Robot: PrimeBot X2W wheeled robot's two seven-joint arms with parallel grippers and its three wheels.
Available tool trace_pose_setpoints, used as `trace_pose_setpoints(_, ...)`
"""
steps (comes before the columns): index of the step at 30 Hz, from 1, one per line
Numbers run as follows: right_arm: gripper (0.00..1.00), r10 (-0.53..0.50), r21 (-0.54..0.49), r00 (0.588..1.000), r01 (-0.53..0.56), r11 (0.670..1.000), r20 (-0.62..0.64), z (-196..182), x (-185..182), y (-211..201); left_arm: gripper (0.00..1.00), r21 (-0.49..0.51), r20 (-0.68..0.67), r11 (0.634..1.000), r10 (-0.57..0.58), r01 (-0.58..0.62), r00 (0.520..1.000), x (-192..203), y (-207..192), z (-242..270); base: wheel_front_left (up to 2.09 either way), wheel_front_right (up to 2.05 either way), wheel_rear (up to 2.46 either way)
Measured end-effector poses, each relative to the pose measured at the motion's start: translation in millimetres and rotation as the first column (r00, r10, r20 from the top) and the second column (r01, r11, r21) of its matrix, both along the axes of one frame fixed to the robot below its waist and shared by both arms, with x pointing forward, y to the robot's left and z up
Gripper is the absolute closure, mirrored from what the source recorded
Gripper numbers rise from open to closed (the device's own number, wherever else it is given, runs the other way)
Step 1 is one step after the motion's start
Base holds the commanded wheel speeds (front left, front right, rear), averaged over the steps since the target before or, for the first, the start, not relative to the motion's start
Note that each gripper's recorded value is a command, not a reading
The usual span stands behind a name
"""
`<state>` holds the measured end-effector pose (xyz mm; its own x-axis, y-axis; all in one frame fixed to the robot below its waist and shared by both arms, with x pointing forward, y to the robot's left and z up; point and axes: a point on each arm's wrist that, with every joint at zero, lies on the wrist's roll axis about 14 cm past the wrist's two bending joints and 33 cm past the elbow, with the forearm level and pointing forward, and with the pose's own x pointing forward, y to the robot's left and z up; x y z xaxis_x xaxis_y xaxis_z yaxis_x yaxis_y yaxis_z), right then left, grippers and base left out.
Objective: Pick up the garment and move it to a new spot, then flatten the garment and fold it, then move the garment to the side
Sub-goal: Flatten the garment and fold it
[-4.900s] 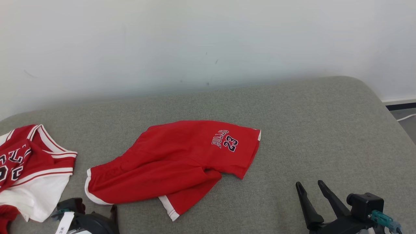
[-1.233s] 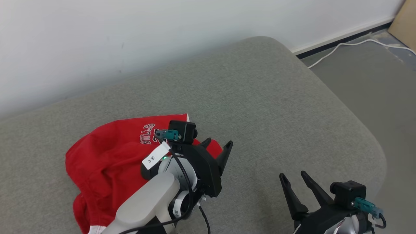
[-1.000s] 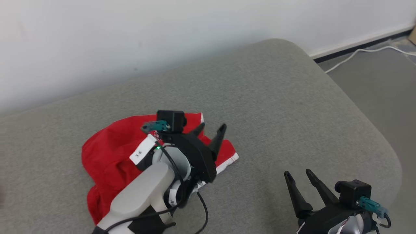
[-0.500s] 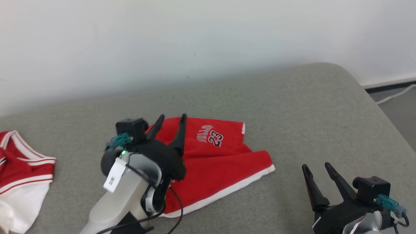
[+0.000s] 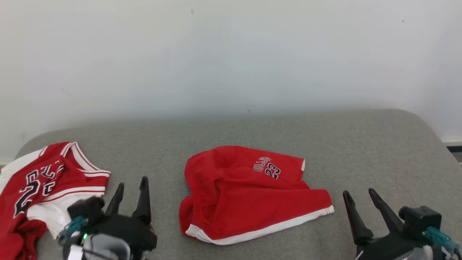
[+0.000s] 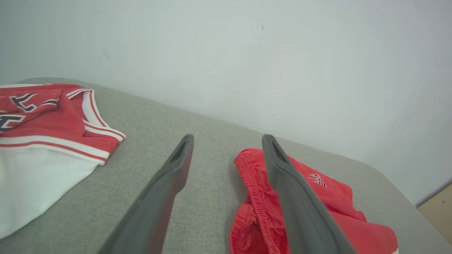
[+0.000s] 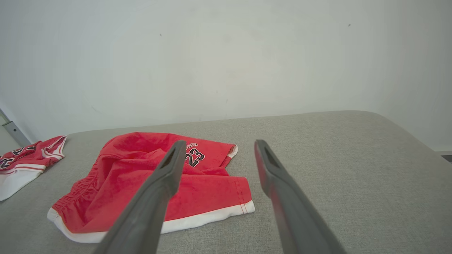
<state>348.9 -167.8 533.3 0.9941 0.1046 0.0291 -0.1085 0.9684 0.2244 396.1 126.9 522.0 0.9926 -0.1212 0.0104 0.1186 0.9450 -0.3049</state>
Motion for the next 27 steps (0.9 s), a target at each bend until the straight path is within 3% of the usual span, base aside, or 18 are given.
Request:
trace_pose_setpoints(5,0.00,0.005,0.001,1.000,-0.006,1.000,0.014,3.8,-4.5,3.2,0.00,-0.032,-0.010,0.995,0.091,-0.091,0.996,-27.4,32.1,-12.8,0.00,0.00,0.00)
trace_pose_setpoints(8,0.00,-0.001,0.011,1.000,0.001,1.000,0.031,9.0,-5.2,2.6,0.00,0.011,-0.021,0.994,0.105,-0.104,0.994,-43.1,44.0,-24.3,0.00,0.00,0.00)
trace_pose_setpoints(20,0.00,-0.096,0.032,0.995,0.096,0.995,-0.015,-6.6,-15.0,-27.2,0.00,0.140,-0.089,0.988,-0.060,0.072,0.994,-79.8,19.9,-52.5,0.00,0.00,0.00)
trace_pose_setpoints(27,0.00,-0.114,0.035,0.992,0.117,0.993,-0.060,-17.8,-17.6,-34.6,0.00,0.159,-0.089,0.981,-0.098,0.111,0.991,-78.1,13.0,-45.6,0.00,0.00,0.00)
